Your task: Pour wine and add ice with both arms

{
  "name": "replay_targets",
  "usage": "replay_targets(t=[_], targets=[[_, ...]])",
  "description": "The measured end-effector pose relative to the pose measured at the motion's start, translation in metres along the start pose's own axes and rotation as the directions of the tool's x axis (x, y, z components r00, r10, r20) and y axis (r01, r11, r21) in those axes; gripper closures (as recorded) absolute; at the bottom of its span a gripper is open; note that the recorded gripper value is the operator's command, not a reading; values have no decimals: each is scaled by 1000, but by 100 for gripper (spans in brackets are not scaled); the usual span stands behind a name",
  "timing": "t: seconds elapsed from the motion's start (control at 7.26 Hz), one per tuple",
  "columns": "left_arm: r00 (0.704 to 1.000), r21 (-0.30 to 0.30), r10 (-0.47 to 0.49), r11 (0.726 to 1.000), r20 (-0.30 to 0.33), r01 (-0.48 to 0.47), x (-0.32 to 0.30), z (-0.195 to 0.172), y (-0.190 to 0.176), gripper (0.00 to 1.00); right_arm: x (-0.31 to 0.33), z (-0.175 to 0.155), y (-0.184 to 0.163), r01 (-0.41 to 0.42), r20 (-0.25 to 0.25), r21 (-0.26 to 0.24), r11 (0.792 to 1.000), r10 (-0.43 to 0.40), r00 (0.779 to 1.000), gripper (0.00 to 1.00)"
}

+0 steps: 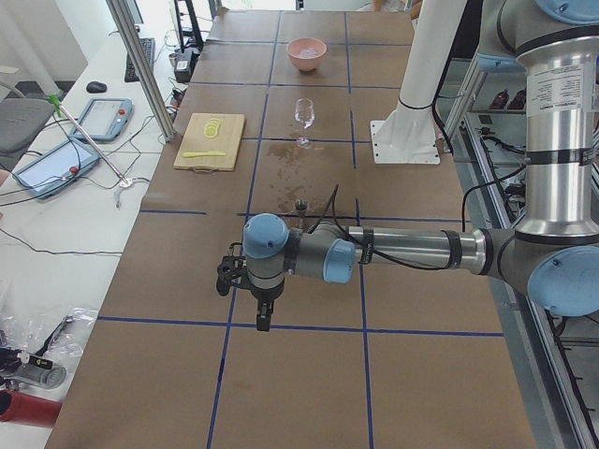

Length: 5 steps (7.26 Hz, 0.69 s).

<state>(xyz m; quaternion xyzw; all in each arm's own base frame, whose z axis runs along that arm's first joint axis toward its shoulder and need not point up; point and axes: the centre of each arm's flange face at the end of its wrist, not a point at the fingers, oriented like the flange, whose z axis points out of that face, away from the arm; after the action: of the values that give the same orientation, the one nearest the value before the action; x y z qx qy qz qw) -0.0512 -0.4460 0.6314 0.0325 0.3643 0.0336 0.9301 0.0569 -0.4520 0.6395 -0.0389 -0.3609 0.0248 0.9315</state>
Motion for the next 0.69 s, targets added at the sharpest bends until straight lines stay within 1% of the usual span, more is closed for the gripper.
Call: replay_targets(t=[0.28, 0.69], targets=[[998, 12, 70, 997, 0, -70, 2, -2, -1, 0, -1, 0, 0, 1, 2, 0, 1000, -1, 1000, 0], [995, 36, 98, 995, 1, -97, 7, -6, -8, 0, -8, -5, -4, 14, 12, 11, 1000, -14, 1000, 0]])
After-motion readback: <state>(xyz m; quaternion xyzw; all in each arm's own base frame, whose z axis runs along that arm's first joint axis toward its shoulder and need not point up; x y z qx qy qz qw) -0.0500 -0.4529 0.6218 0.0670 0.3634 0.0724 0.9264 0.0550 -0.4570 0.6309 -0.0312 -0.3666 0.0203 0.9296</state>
